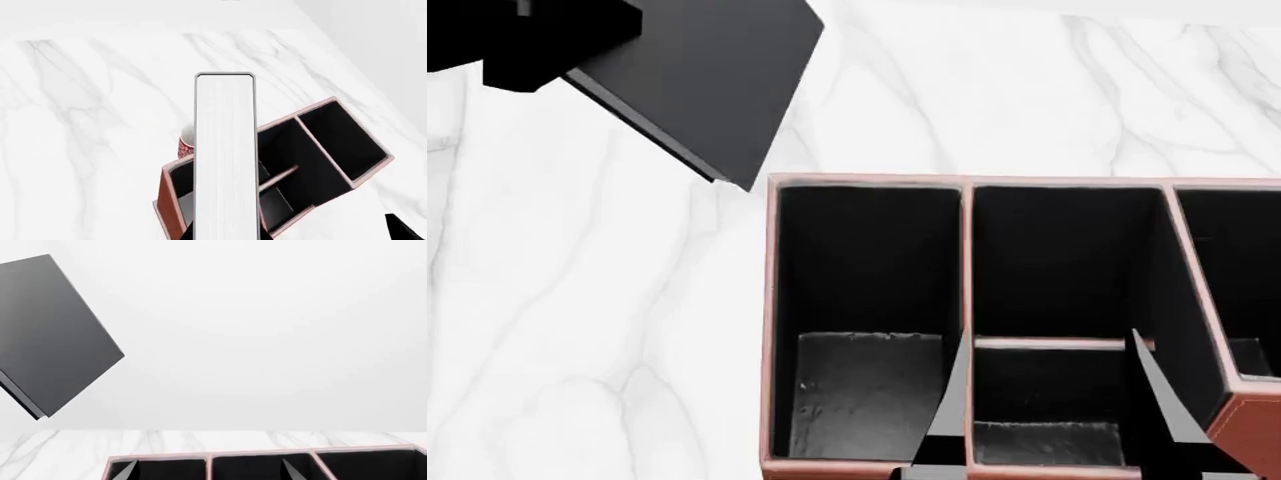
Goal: Pick up the book and place it in the left compartment of the caddy.
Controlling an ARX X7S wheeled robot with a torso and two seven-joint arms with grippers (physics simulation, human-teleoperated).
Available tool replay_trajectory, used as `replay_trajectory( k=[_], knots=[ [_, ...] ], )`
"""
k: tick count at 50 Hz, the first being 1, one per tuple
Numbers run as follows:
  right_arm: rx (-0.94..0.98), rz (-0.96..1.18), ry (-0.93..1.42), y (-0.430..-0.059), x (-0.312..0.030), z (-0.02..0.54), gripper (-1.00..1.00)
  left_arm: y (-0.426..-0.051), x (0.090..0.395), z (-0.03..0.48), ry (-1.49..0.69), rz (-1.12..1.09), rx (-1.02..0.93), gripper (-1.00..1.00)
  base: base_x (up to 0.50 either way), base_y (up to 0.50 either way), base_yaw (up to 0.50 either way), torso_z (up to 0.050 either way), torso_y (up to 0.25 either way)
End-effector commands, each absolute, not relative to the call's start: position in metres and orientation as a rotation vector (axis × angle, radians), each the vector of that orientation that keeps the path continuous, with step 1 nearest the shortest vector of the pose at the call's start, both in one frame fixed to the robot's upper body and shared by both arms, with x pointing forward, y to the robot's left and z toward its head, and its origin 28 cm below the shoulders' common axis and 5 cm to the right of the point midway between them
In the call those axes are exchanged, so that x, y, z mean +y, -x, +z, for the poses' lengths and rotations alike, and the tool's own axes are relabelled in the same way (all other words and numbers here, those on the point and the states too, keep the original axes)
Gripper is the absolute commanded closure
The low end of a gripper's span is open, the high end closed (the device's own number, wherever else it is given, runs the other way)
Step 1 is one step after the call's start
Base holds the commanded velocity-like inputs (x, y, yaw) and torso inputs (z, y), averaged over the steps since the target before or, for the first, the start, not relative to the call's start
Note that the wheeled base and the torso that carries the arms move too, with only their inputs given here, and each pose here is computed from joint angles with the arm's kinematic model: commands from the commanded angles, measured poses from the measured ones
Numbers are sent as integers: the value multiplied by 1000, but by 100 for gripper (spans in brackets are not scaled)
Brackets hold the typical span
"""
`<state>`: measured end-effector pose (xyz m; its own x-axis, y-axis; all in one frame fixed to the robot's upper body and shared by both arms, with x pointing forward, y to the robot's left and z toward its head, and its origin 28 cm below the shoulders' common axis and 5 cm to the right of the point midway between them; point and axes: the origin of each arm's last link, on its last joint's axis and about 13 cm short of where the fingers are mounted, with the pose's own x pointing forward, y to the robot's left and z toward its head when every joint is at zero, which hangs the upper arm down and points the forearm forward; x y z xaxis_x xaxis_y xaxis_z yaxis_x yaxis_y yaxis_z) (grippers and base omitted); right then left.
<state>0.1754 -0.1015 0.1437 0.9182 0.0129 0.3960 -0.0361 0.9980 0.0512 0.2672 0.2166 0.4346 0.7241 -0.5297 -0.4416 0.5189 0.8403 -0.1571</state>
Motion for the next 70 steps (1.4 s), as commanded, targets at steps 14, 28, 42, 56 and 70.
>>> replay_trajectory(
  k=[14, 28, 42, 56, 70],
  knots=[
    [-432, 13, -54, -178, -104, 145, -100, -260, 192, 429, 219, -620, 455, 100, 0, 0, 0, 0, 1],
    [-433, 12, -55, -177, -104, 146, -100, -258, 185, 413, 249, -629, 486, 100, 0, 0, 0, 0, 1],
    [-433, 13, -54, -177, -104, 146, -100, -260, 177, 386, 272, -617, 534, 100, 0, 0, 0, 1, 1],
    [-431, 16, -51, -177, -104, 145, -100, -261, 173, 365, 291, -615, 569, 100, 0, 0, 0, 0, 1],
    [-432, 15, -52, -177, -104, 146, -100, -262, 166, 355, 314, -612, 585, 100, 0, 0, 0, 1, 1]
  ],
)
